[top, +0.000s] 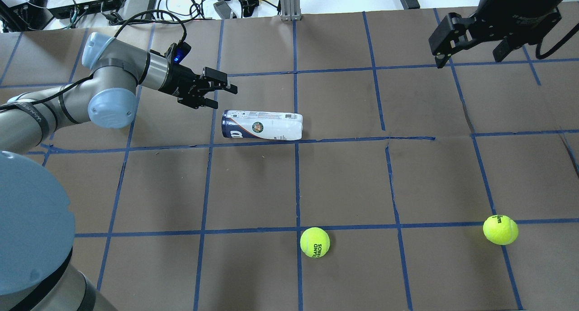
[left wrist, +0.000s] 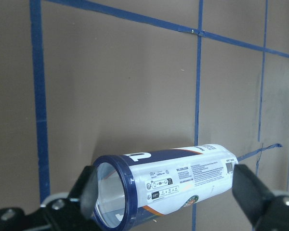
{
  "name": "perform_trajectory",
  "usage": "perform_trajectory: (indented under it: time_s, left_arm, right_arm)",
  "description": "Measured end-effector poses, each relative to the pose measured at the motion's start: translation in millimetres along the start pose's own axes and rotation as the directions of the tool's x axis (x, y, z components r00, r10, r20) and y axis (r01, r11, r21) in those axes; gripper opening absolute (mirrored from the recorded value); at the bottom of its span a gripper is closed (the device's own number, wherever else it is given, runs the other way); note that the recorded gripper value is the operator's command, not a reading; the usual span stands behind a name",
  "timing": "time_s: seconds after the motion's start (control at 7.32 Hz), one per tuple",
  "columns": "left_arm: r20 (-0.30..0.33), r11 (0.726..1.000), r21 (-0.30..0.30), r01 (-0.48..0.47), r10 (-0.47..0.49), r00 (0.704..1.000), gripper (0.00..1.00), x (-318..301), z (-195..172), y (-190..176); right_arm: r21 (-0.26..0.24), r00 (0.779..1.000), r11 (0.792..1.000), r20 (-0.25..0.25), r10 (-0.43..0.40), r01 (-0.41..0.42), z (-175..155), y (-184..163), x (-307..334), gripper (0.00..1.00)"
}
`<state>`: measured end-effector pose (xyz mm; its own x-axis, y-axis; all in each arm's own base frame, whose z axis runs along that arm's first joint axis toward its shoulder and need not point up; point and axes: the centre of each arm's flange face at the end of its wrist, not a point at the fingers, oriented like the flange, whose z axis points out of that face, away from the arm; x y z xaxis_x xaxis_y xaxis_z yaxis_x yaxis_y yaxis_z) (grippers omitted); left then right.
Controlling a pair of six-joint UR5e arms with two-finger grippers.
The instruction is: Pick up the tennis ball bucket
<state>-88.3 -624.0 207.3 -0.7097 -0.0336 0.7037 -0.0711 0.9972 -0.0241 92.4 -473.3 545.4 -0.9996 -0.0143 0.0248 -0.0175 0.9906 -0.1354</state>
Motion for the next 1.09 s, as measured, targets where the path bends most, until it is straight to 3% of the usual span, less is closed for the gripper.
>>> perform_trajectory:
  time_s: [0.55, 0.68, 0.96, 1.09]
  left_arm:
    - [-0.027, 0.998, -0.054, 0.041, -0.042, 0.999, 1.00, -15.4, 27.1, 18.5]
    - [-0.028, 0.997, -0.057, 0.048, -0.050, 0.998, 0.84, -15.9, 28.7, 20.0]
    - [-0.032, 0.997, -0.061, 0.055, -0.057, 0.998, 0.00, -15.0, 30.6, 21.1]
    - [-0.028, 0.996, -0.064, 0.062, -0.064, 0.998, 0.00, -14.4, 31.6, 21.6]
  right_arm:
    - [-0.071, 0.989, 0.990, 0.071, 0.129, -0.124, -25.9, 10.6, -13.7, 1.00]
    - [-0.083, 0.988, 0.987, 0.060, 0.140, -0.135, -21.2, 6.0, -16.0, 1.00]
    - [-0.097, 0.985, 0.982, 0.045, 0.165, -0.160, -10.7, -0.4, -31.4, 1.00]
    - [-0.094, 0.984, 0.981, 0.043, 0.175, -0.170, -5.9, -3.6, -37.9, 1.00]
